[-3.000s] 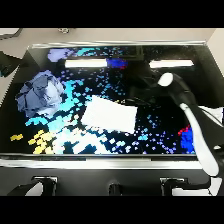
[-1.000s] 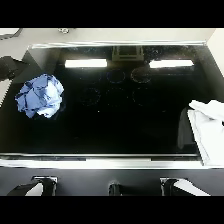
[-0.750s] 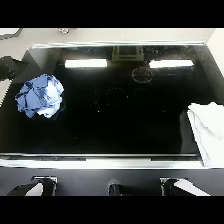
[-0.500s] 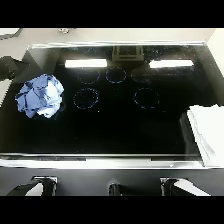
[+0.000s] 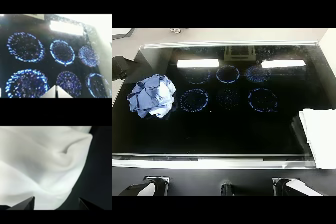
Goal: Fold the shirts.
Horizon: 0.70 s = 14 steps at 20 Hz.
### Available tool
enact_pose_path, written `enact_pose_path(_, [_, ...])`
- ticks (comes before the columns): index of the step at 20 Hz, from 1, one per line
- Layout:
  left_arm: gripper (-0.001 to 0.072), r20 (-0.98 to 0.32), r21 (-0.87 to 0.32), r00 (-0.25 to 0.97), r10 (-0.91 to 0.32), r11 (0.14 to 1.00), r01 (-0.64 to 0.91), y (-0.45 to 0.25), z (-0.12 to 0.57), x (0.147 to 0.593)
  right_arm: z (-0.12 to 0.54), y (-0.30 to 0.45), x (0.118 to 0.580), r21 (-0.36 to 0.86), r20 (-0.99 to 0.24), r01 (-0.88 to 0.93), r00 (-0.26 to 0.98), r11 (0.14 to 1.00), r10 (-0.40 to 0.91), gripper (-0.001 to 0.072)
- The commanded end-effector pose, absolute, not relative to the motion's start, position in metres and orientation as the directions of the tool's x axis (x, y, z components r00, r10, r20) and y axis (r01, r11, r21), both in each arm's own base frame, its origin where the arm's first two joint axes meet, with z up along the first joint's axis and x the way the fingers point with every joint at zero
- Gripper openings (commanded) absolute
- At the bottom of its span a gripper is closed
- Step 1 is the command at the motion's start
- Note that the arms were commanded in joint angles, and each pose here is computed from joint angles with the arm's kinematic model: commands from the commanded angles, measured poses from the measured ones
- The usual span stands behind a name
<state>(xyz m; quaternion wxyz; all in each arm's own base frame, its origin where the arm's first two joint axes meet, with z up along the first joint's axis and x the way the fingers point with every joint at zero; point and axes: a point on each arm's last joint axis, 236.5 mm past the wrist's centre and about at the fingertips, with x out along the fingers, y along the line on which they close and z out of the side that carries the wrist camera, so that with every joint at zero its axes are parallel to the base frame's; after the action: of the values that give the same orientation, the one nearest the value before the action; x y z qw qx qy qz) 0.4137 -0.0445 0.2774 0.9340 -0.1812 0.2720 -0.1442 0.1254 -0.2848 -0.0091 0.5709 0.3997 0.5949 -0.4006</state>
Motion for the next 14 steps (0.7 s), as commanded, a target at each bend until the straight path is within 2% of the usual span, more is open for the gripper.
enact_pose_path(1, [0.0028, -0.378, -0.39, 0.867, -0.324, 0.905, 0.168, -0.035, 0.3, 0.426, 0.056, -0.333, 0.187, 0.112, -0.96, 0.904, 0.205, 0.412, -0.191, 0.0559])
enact_pose_path(2, [0.0026, -0.354, -0.331, 0.89, -0.286, 0.929, 0.166, -0.03, 0.312, 0.432, 0.102, -0.345, 0.228, 0.165, -0.893, 0.848, 0.345, 0.503, -0.289, 0.056])
enact_pose_path(4, [0.0026, -0.402, -0.139, 0.905, -0.139, 0.986, 0.09, -0.015, 0.313, 0.451, 0.203, -0.333, 0.317, 0.18, -0.689, 0.7, 0.592, 0.691, -0.419, 0.0568])
enact_pose_path(5, [0.0025, -0.468, -0.024, 0.883, -0.032, 0.999, 0.023, -0.004, 0.299, 0.462, 0.239, -0.302, 0.359, 0.17, -0.602, 0.611, 0.686, 0.773, -0.409, 0.0568])
enact_pose_path(6, [0.0027, -0.54, 0.094, 0.838, 0.078, 0.995, -0.032, 0.006, 0.278, 0.47, 0.255, -0.255, 0.396, 0.179, -0.561, 0.511, 0.755, 0.841, -0.34, 0.0568])
enact_pose_path(7, [0.0029, -0.615, 0.221, 0.769, 0.175, 0.974, -0.045, 0.012, 0.248, 0.473, 0.252, -0.203, 0.423, 0.204, -0.575, 0.418, 0.783, 0.885, -0.237, 0.0569])
enact_pose_path(8, [0.0039, -0.69, 0.284, 0.688, 0.225, 0.958, -0.029, 0.012, 0.216, 0.471, 0.229, -0.144, 0.439, 0.225, -0.645, 0.323, 0.757, 0.919, -0.108, 0.0572])
enact_pose_path(9, [0.019, -0.788, 0.275, 0.572, 0.227, 0.961, -0.003, 0.004, 0.175, 0.461, 0.197, -0.091, 0.442, 0.235, -0.737, 0.24, 0.676, 0.942, 0.011, 0.0572])
enact_pose_path(10, [0.0486, -0.877, 0.231, 0.432, 0.212, 0.973, -0.009, -0.004, 0.136, 0.442, 0.158, -0.041, 0.435, 0.246, -0.831, 0.174, 0.544, 0.954, 0.115, 0.0584])
enact_pose_path(11, [0.072, -0.946, 0.19, 0.266, 0.185, 0.982, -0.008, -0.012, 0.097, 0.415, 0.122, -0.005, 0.422, 0.255, -0.897, 0.133, 0.401, 0.958, 0.183, 0.0606])
enact_pose_path(12, [0.0715, -0.975, 0.153, 0.168, 0.149, 0.988, 0.014, -0.022, 0.071, 0.397, 0.089, 0.025, 0.405, 0.255, -0.941, 0.093, 0.254, 0.962, 0.225, 0.0606])
enact_pose_path(13, [0.0716, -0.985, 0.11, 0.137, 0.105, 0.993, 0.031, -0.032, 0.053, 0.385, 0.067, 0.045, 0.392, 0.255, -0.958, 0.068, 0.153, 0.965, 0.243, 0.0605])
enact_pose_path(14, [0.0715, -0.985, 0.07, 0.158, 0.066, 0.997, 0.022, -0.04, 0.042, 0.38, 0.05, 0.059, 0.384, 0.253, -0.964, 0.053, 0.094, 0.966, 0.248, 0.0605])
